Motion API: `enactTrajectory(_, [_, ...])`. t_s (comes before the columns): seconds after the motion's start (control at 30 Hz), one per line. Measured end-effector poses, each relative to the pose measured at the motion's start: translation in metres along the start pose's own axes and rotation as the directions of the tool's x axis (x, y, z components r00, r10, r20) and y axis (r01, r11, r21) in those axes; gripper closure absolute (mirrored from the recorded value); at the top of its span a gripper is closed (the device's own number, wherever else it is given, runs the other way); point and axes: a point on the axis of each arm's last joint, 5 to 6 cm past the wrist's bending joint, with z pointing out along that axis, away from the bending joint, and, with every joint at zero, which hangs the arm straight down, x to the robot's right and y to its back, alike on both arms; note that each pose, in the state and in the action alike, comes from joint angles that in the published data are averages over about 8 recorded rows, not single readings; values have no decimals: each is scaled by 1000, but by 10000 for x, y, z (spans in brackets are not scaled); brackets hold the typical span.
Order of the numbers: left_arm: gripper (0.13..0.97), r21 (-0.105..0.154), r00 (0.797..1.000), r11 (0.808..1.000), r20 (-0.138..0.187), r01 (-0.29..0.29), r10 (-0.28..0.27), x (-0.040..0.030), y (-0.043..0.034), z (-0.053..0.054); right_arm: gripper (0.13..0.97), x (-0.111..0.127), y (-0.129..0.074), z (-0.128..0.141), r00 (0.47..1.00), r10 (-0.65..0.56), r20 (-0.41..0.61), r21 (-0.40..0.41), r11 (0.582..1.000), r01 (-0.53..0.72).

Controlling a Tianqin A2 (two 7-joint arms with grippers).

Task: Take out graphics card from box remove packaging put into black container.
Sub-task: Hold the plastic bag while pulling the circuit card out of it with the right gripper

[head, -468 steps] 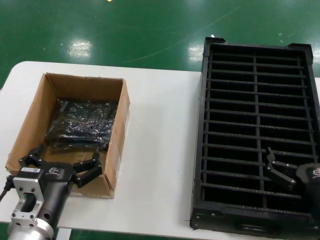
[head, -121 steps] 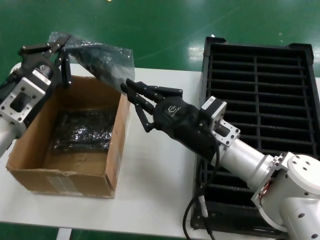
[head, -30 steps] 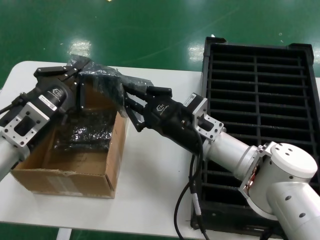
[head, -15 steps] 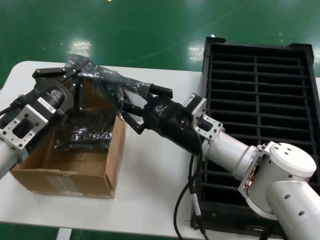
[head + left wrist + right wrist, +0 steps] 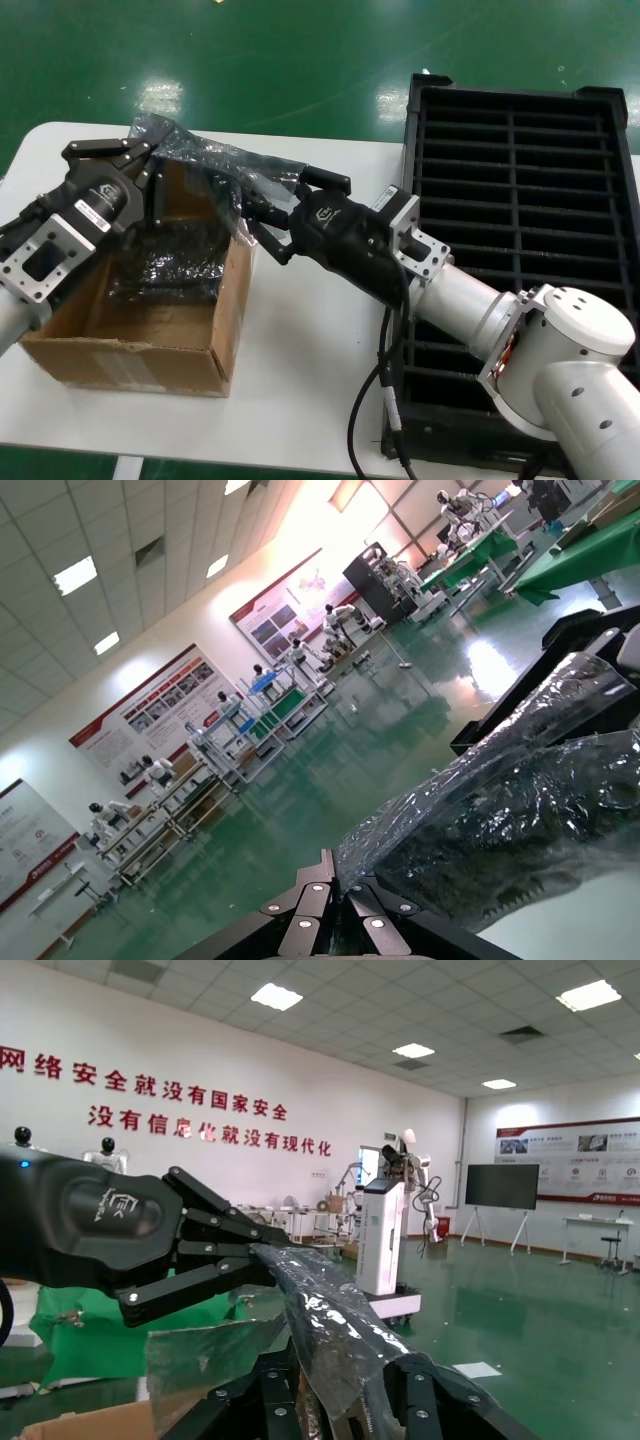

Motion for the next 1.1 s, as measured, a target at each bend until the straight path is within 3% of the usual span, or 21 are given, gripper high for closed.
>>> enactTrajectory(0.17, [957, -3, 1000, 1000, -1, -8, 8, -5, 0, -19, 775, 12, 10, -1, 1000, 5, -6, 5, 1000, -5])
enactTrajectory(0.43, [957, -6, 1000, 1000, 5, -17, 17, -26, 2, -22, 879, 18, 17, -3, 1000, 8, -6, 9, 1000, -8])
enactTrajectory(0.83, [957, -6, 1000, 1000, 4, -20, 20, -21, -7, -18, 908, 19, 21, -16, 1000, 10, -5, 8, 1000, -9])
enactTrajectory(1.1, [957, -40, 998, 997, 25, -63, 64, -26, 74, 32, 908, 3, 1, -29, 1000, -1, 0, 8, 1000, 1])
